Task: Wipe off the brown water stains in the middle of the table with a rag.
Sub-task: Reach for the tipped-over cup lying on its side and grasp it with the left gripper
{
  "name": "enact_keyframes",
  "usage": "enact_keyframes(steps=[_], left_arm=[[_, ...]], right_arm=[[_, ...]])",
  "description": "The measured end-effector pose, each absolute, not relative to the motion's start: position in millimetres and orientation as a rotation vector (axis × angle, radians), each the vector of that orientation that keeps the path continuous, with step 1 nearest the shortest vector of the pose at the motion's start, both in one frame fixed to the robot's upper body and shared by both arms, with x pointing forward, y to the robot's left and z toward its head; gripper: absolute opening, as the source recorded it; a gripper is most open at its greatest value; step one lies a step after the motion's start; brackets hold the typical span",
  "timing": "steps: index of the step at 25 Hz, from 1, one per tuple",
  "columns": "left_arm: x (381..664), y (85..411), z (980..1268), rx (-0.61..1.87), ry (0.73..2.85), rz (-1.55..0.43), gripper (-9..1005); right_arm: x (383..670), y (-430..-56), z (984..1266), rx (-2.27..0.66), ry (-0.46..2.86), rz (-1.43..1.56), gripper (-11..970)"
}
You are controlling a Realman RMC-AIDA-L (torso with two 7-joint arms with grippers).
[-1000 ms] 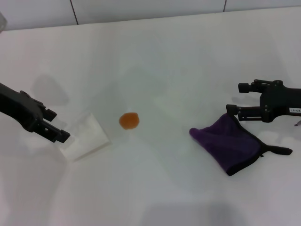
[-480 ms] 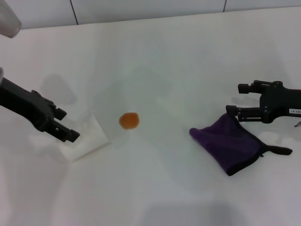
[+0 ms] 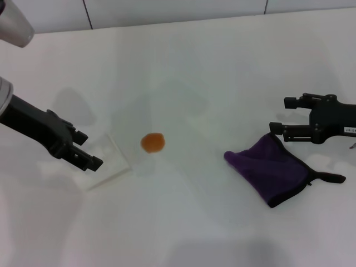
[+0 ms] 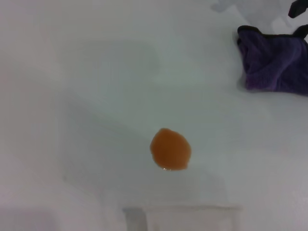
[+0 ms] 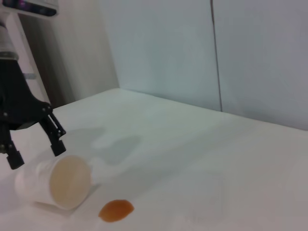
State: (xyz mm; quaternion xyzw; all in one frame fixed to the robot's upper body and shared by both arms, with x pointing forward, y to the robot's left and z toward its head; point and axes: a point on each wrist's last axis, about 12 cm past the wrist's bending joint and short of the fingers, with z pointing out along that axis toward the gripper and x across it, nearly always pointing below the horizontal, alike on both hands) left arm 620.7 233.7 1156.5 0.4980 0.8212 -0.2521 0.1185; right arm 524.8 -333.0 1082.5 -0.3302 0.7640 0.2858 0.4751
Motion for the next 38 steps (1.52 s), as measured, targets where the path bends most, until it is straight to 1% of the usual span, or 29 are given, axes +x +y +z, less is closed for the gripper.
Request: enact_keyframes(steps=[6,20,29,38], left_arm=[[617.6,238.9,1155.6,1.44,2.417,-0.756,838],[616.1,250.2,1153.9,1.423,2.455,-0.73,835],[615.3,246.9,1148.5,1.44,2.464,-0.711,832],[617.0,247.0,1150.4,1.446,2.457,-0.701,830]], right_arm=[[524.8,-333.2,1082.6,-0.807,1.867,0.698,827],[525.2,-332.1,1082.6,-0.807,1.865,0.7,827],[524.8,-331.3,1082.1,-0.805,1.865,0.703,827],[523.9,-331.2,1081.6,-0.805,1.866,0.706,827]])
